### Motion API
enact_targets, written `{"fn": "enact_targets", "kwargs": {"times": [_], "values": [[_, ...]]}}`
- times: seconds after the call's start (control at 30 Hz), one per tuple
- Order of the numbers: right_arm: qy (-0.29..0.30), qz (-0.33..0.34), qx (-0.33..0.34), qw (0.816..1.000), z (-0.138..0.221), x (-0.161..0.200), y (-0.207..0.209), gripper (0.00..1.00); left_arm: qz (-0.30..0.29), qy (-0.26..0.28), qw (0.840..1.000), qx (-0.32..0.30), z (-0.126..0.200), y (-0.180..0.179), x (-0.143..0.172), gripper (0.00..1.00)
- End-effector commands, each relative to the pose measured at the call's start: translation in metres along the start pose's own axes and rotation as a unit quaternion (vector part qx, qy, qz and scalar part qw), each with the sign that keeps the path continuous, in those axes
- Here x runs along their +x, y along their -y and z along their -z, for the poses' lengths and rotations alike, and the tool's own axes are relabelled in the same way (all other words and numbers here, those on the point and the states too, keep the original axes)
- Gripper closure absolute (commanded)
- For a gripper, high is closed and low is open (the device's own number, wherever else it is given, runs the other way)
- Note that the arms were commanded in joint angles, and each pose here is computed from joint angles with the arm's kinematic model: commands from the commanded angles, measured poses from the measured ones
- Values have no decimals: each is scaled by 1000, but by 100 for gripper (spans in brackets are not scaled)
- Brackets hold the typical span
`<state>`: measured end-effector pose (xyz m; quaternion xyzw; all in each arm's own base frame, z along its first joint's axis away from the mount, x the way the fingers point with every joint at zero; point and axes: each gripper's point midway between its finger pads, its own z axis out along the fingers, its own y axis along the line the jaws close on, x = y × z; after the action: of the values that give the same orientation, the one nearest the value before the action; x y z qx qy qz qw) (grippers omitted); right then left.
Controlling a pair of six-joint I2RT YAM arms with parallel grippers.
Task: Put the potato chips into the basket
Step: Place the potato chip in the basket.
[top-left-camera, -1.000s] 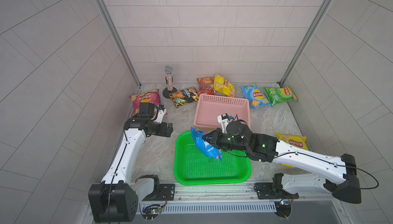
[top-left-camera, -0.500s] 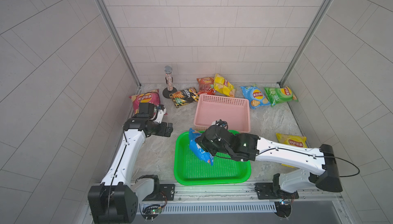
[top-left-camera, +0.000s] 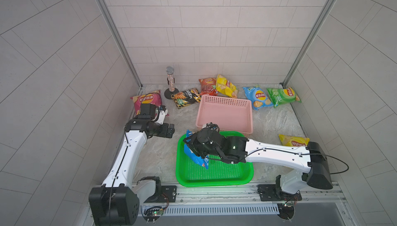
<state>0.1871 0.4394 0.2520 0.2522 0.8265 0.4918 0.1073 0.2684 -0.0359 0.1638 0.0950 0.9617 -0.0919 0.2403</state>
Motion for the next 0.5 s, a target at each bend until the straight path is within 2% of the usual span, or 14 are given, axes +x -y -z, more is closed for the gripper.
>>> {"fn": "enact_targets", "kwargs": {"times": [0.0,0.13,0.27,0.37,0.47], "values": [[-15,28,-41,999,5,8,-27,54,1,-1,1000,-1,0,1,4,0],[-24,64,-70,995,16,13,-47,43,1,1,1000,-1,1,1,4,0],[-16,110,-91,990,30,10,-63,42,0,0,1000,-1,0,1,4,0],[-11,143,-100,985,40,6,-74,35,0,1,1000,-2,1,1,4,0],[-24,188,-113,975,48,9,-87,35,0,1,1000,-2,1,1,4,0]]}}
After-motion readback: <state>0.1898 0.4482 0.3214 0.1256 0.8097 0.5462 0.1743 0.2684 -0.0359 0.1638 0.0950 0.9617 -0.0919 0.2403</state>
